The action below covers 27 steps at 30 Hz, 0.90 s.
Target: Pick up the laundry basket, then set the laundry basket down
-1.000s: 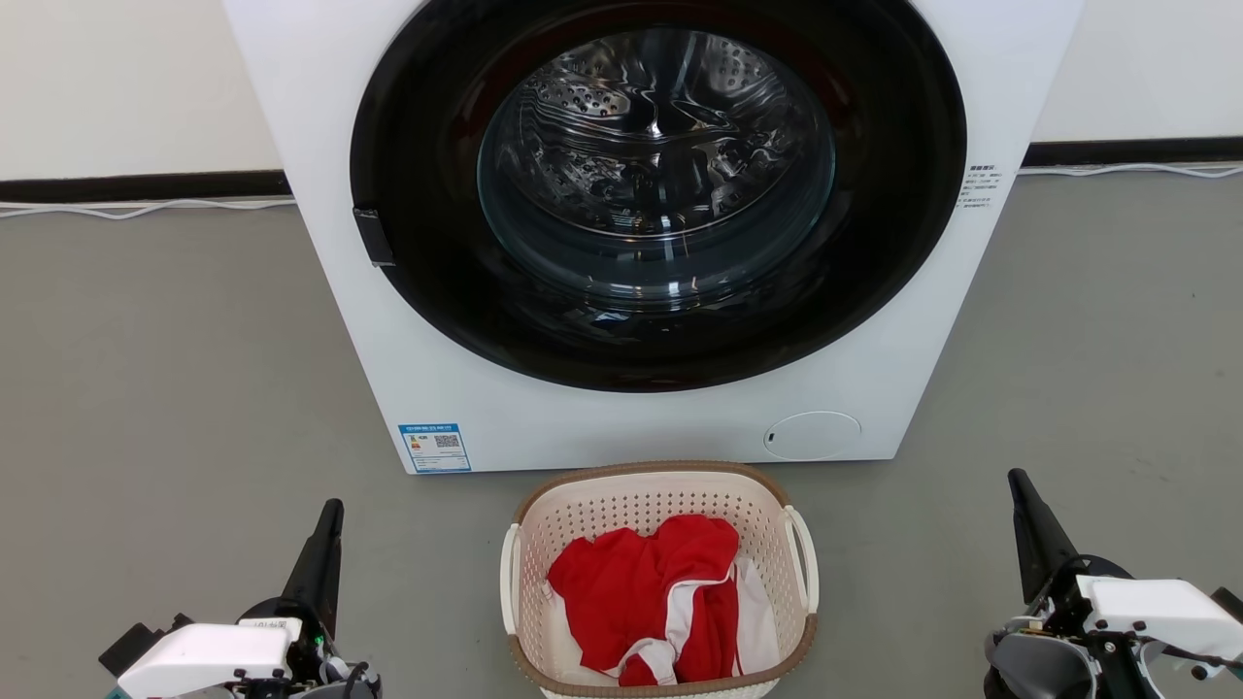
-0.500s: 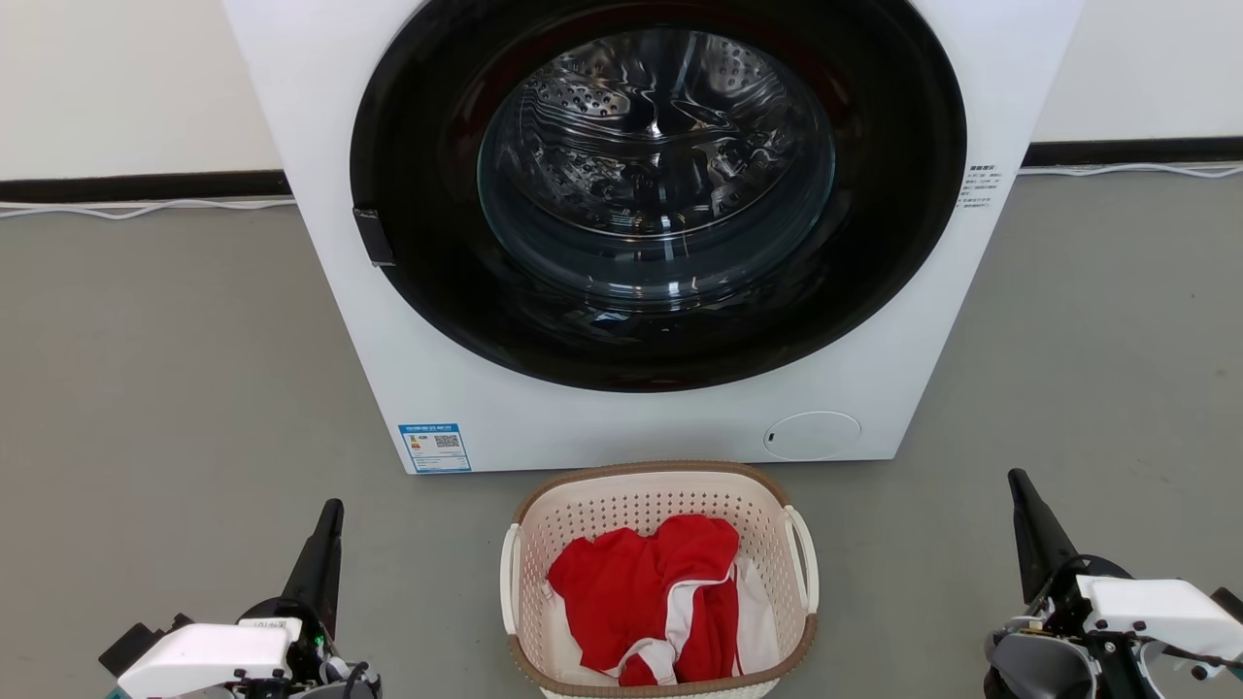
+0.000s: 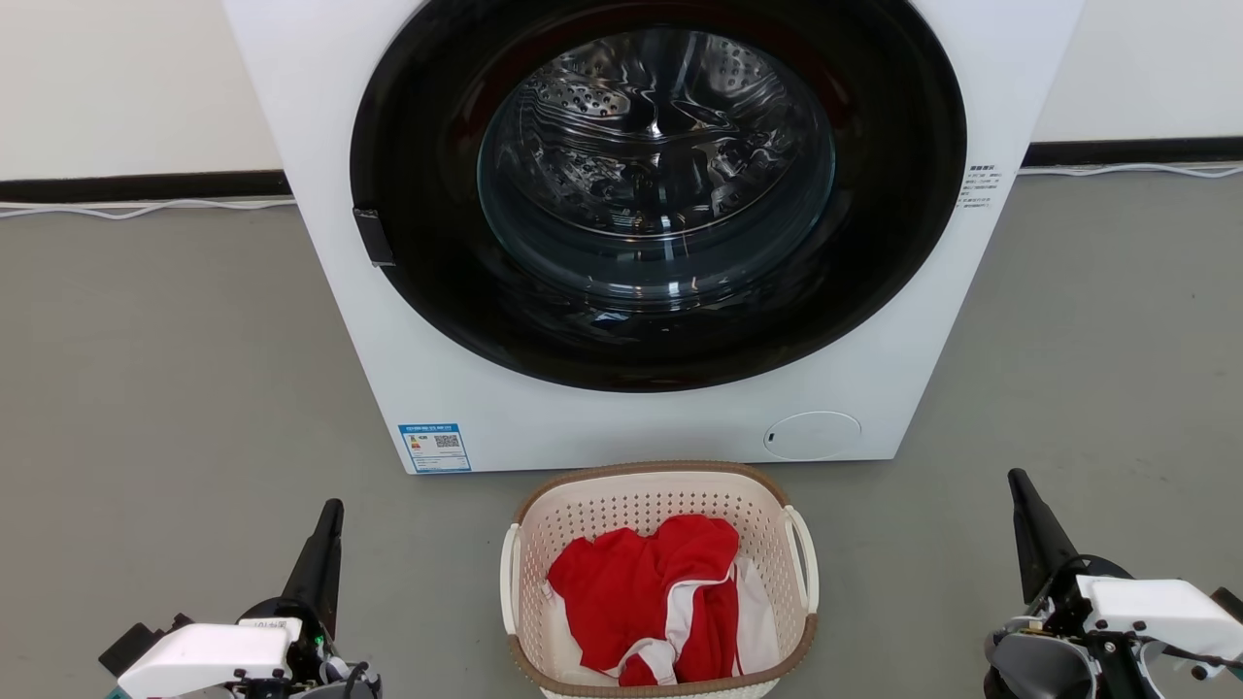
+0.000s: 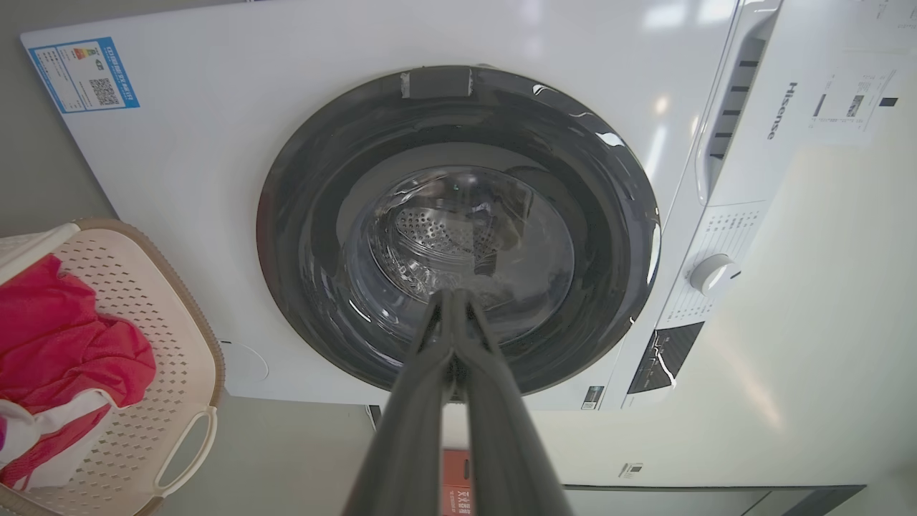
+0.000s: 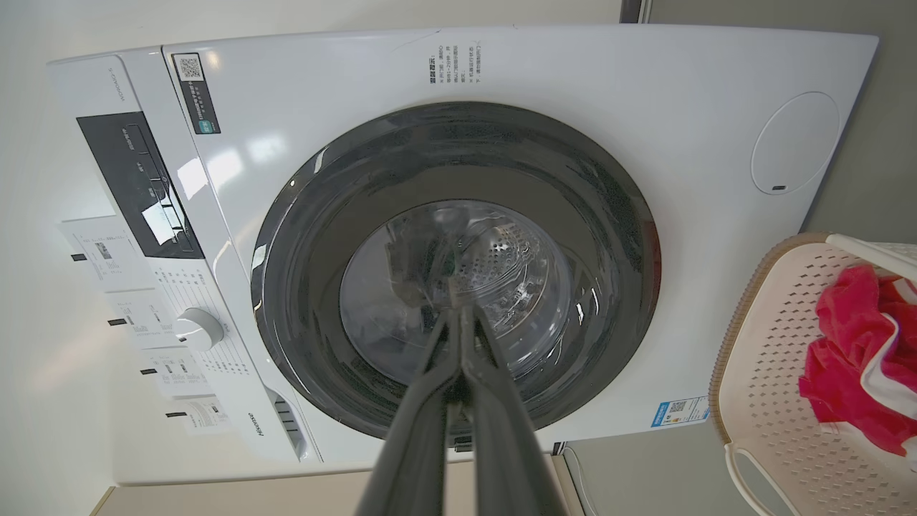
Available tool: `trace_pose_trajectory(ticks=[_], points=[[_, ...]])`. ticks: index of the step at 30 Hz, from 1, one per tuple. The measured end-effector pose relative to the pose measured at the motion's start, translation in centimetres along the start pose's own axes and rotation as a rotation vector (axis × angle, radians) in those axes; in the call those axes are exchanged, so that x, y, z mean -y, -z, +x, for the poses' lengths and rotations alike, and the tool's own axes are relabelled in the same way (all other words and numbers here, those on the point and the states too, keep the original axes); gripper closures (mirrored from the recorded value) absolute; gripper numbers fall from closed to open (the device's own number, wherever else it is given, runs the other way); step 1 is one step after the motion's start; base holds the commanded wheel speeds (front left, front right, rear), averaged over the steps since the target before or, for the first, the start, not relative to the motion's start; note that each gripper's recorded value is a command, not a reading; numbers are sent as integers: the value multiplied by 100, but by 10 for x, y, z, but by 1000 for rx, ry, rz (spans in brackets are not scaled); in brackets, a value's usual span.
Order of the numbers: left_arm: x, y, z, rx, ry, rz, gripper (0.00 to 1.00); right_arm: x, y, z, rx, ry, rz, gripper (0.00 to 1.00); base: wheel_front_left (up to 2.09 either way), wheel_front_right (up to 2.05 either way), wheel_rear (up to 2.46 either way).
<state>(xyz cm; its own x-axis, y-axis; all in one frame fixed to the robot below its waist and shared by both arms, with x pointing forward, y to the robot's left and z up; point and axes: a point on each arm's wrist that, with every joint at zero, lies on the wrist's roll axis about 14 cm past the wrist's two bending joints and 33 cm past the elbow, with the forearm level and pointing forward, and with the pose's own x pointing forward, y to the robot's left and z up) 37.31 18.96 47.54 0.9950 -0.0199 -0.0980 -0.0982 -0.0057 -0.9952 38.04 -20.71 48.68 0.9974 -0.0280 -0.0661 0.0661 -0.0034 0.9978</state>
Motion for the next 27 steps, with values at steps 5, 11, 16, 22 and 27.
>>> trace_pose_trajectory(ticks=[5,11,16,22,27], points=[[0,0,0,0,0,0,100,0,0,0,0,0,0,100,0,0,0],[0,0,0,0,0,0,100,0,0,0,0,0,0,100,0,0,0],[0,0,0,0,0,0,100,0,0,0,0,0,0,100,0,0,0],[0,0,0,0,0,0,100,0,0,0,0,0,0,100,0,0,0],[0,0,0,0,0,0,100,0,0,0,0,0,0,100,0,0,0]])
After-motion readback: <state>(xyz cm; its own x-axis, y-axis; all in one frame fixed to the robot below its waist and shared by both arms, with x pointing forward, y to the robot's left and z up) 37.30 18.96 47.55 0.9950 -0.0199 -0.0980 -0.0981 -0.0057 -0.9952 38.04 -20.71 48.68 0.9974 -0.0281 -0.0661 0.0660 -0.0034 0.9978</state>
